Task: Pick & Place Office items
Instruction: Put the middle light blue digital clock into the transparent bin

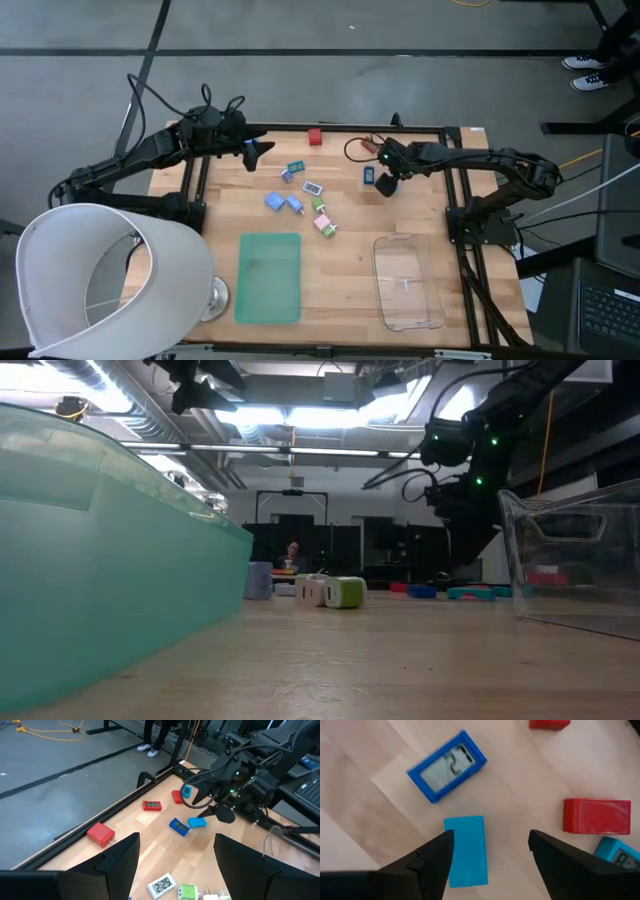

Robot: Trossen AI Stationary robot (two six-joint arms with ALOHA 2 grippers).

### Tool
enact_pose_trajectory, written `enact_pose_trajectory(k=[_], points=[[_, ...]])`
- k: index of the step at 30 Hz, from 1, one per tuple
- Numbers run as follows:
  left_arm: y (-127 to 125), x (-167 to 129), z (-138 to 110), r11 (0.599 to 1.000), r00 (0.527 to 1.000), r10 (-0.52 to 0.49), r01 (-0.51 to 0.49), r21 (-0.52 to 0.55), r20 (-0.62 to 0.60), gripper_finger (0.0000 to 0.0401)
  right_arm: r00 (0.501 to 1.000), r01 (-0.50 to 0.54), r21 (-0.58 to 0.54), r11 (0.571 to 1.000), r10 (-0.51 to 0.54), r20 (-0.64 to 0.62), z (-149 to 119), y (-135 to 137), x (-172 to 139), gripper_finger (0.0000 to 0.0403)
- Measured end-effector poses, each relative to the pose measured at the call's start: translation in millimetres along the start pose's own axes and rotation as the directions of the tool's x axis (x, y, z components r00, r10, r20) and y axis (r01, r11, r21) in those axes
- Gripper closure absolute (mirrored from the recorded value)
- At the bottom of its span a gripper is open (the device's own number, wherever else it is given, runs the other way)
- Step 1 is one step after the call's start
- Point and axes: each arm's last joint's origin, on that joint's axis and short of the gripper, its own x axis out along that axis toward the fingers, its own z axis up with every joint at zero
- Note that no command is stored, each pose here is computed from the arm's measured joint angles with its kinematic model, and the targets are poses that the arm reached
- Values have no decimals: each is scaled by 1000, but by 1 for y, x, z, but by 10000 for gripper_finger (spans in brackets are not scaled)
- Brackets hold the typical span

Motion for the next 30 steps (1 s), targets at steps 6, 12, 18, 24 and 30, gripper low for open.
enact_pose_trajectory(k=[6, 12, 18, 24, 30], points=[[0, 0, 2, 1000, 1000, 4, -4, -2, 22, 150, 998, -25, 5, 1000, 24, 66, 19, 2, -16, 140], [-2, -1, 11, 1000, 992, 14, -15, 9, 124, 150, 997, -46, -34, 998, 48, 67, 23, 2, -21, 140], [-2, -1, 12, 1000, 991, 11, -12, 7, 131, 150, 995, -82, -97, 992, 77, -57, 9, 4, 3, 140], [-2, -1, 12, 1000, 991, 10, -9, -5, 130, 150, 988, -77, -181, 980, 51, -146, -2, 8, 23, 140], [-2, -1, 11, 1000, 992, 6, -4, -14, 129, 150, 984, -86, -209, 974, 50, -172, -3, 10, 32, 140]])
